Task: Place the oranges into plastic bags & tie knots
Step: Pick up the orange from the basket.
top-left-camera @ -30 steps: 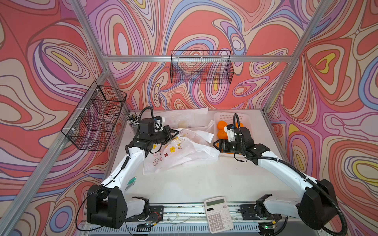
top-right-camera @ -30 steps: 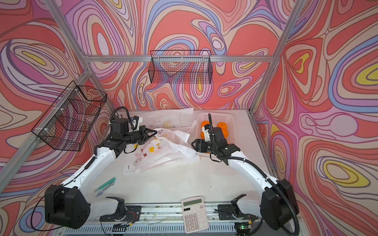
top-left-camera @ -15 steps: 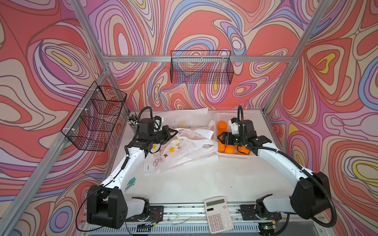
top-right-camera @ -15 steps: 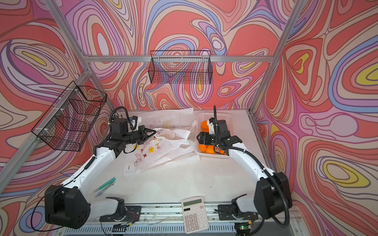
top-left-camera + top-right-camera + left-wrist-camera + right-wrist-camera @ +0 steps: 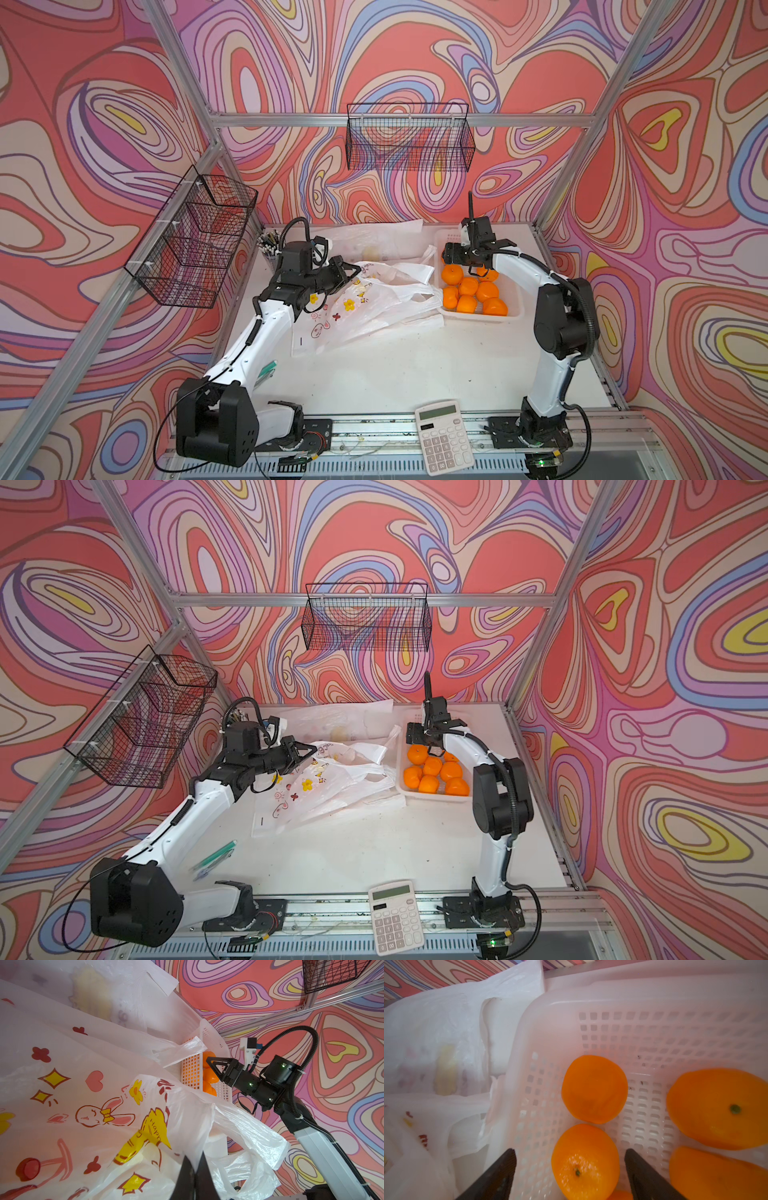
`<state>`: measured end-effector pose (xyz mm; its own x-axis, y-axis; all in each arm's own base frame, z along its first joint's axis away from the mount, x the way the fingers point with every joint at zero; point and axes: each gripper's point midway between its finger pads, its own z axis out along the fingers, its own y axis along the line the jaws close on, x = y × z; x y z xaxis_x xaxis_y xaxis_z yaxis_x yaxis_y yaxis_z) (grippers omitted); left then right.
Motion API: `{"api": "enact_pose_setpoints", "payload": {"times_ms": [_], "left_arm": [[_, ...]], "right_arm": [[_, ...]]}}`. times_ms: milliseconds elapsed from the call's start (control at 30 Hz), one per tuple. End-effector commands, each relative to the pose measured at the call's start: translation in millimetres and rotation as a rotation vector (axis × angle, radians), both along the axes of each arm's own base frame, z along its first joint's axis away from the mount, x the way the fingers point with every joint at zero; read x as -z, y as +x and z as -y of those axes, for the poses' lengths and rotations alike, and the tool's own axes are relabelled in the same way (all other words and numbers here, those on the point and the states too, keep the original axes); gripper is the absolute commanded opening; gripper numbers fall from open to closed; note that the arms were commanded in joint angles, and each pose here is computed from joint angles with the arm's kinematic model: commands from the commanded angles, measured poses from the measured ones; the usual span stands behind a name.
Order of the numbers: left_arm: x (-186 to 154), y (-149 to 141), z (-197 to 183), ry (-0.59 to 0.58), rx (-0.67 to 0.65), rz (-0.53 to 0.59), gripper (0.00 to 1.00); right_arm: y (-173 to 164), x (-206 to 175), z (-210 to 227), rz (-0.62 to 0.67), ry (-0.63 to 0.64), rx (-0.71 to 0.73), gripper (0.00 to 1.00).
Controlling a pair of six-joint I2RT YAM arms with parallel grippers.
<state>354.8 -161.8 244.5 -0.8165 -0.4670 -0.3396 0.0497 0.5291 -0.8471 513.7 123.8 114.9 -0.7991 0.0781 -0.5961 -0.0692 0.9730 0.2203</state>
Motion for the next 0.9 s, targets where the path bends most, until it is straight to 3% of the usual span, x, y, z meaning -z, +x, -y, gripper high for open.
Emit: {"api": "enact_pose_setpoints", "payload": {"times_ms": [0,400,567,667,867], "left_arm": [[-1,-5,-4,0.012,0.001,0.011,0.0],[-1,-9,-3,0.007,0.006,0.003,0.0],[-1,-10,-4,0.01,0.003,0.006,0.0],[-2,-10,-4,0.012,0.006,0.007,0.0],[-3,-11,-2,0.006,0.021,0.014,0.0]], "right_arm": [[17,13,8,-0.014,-0.022,0.023,0.86],[55,62,19,-0.06,-0.033,0.067,0.85],[58,68,18,-0.059,-0.026,0.063,0.72],[55,55,17,-0.034,-0.019,0.056,0.63],[29,-5,14,0.051,0.02,0.016,0.59]]}}
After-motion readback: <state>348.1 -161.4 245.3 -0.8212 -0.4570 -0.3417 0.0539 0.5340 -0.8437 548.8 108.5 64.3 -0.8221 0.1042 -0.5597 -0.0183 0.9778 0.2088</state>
